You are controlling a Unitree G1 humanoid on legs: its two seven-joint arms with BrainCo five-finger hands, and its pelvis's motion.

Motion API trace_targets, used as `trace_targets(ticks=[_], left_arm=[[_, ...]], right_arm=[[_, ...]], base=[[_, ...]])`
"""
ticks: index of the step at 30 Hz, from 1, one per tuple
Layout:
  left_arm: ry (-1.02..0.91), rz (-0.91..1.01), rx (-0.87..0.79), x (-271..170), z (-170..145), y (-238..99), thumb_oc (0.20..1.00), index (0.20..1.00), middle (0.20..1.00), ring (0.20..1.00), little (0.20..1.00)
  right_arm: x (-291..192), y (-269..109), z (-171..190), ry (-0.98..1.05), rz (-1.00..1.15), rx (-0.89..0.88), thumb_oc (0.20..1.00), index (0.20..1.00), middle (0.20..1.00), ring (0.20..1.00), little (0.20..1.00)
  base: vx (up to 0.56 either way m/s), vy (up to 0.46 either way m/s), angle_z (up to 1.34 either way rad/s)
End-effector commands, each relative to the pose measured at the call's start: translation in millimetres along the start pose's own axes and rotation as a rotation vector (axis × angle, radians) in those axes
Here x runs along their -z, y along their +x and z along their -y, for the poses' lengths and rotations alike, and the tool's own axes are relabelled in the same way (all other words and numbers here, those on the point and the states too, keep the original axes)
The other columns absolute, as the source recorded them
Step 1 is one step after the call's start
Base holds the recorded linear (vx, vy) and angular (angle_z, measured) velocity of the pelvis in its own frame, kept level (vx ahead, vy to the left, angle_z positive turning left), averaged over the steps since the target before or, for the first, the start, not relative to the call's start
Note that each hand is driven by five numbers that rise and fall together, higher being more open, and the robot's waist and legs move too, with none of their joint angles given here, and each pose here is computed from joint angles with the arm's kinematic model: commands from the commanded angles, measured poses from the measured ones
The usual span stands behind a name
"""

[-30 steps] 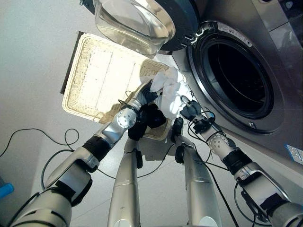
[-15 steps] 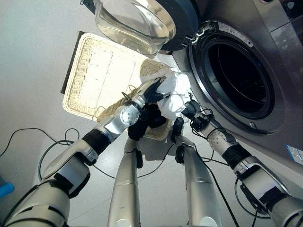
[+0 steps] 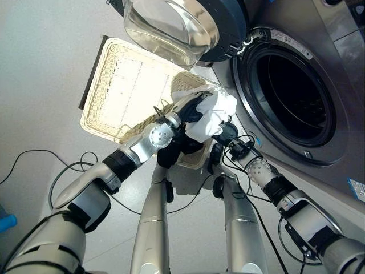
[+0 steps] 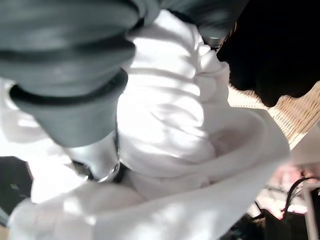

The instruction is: Put the clothes into the washing machine.

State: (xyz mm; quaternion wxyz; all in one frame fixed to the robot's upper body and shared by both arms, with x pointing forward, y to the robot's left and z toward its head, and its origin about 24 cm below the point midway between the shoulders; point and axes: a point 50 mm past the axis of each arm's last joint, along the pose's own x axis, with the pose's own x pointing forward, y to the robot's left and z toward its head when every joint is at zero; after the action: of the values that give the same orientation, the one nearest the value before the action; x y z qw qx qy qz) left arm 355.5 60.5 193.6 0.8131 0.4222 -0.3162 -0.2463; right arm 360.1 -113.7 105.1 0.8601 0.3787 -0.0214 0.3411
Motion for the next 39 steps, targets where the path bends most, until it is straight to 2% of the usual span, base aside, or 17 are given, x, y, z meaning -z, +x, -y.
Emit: trace_targets(ticks=[1, 17, 18, 19, 20, 39], left_arm=[[-0.091, 0.190, 0.103, -45, 37, 11, 0.200, 0.200, 0.200, 0.200, 0.200], [-0.079, 0.145, 0.113, -31, 35, 6, 0.209, 0.209, 0.209, 0.209, 0.209], [-0.078, 0.143, 0.114, -31, 35, 6, 0.589, 0.589, 0.589, 0.589, 0.589], [-0.079, 0.143, 0.113, -31, 35, 6, 0.928, 0.928, 0.928, 0.928, 0.928], [-0.082, 0.143, 0.116, -31, 36, 6, 1.000, 1.000, 1.000, 1.000, 1.000], [-0.196, 0.123, -0.082, -26, 23, 3, 1.000, 1.000, 1.000, 1.000, 1.000]], right_arm=[[-19, 36, -58, 0.026, 0.128, -0.336, 0.200, 0.200, 0.200, 0.200, 0.200], [-47, 26, -27, 0.030, 0.296, -0.149, 0.200, 0.200, 0.200, 0.200, 0.200], [-50, 25, -25, 0.019, 0.308, -0.130, 0.200, 0.200, 0.200, 0.200, 0.200], [-52, 24, -23, 0.014, 0.320, -0.119, 0.200, 0.200, 0.200, 0.200, 0.200], [-53, 23, -22, 0.010, 0.334, -0.107, 0.200, 0.200, 0.200, 0.200, 0.200], [-80, 7, -7, 0.032, 0.641, 0.038, 0.200, 0.200, 0.200, 0.200, 0.200]], base=[[0.00, 0.000, 0.00], [0.00, 0.000, 0.00], [0.00, 0.000, 0.00], [0.00, 0.000, 0.00], [0.00, 0.000, 0.00], [-0.01, 0.015, -0.03]])
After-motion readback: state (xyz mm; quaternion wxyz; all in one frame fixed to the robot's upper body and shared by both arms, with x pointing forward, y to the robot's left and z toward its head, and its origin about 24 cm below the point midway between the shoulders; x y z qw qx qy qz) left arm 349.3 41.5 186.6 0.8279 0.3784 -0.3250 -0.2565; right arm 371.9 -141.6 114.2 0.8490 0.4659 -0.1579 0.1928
